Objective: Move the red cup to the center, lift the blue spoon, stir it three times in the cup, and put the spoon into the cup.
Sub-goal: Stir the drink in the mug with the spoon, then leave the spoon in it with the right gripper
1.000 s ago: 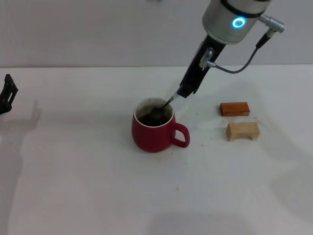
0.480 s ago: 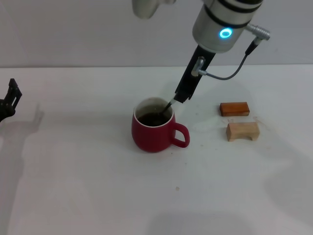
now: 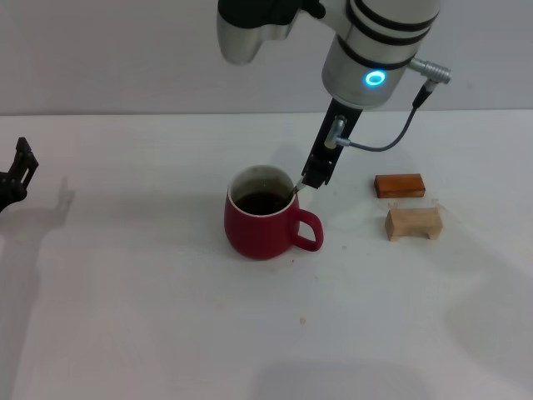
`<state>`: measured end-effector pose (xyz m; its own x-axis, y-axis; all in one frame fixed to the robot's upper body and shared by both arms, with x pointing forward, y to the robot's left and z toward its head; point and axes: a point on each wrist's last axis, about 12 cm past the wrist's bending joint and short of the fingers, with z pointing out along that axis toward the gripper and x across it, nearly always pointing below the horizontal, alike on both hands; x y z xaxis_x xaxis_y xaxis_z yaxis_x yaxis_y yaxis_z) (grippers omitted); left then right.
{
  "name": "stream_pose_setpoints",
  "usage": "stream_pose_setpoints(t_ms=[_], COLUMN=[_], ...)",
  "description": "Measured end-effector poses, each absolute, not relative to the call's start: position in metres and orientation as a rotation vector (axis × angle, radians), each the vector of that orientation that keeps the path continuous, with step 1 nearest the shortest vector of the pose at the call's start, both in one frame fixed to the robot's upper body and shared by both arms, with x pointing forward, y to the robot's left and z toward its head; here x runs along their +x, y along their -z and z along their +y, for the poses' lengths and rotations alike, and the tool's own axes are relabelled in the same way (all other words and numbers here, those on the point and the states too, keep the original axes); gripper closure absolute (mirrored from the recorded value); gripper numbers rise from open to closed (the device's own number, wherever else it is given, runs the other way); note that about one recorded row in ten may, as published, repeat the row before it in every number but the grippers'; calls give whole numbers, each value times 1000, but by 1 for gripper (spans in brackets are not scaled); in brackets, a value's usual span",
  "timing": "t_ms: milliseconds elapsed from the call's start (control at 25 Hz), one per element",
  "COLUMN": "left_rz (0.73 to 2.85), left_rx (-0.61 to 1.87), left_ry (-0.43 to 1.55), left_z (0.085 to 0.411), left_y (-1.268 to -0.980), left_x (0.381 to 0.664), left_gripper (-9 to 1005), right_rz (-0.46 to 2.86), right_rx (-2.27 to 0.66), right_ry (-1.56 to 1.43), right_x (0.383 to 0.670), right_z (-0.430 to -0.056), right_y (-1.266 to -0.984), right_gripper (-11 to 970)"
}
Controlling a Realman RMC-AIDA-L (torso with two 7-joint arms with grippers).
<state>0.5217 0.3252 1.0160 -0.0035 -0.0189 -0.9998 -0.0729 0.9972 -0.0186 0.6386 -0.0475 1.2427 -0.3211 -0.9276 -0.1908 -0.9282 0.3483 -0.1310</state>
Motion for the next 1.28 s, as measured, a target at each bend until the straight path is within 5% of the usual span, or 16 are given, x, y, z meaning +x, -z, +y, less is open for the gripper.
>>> stream_pose_setpoints(t_ms=[1280], left_rz=[1571], left_rx=[-60], left_ry=[-21], left_z=[318], left_y=[-1019], left_x=[528], left_gripper=[169], right_rz=[2321], right_rx=[-1621], right_ry=[-18], right_x=[647], right_z=[-40], right_y=[-1237], right_gripper=[820])
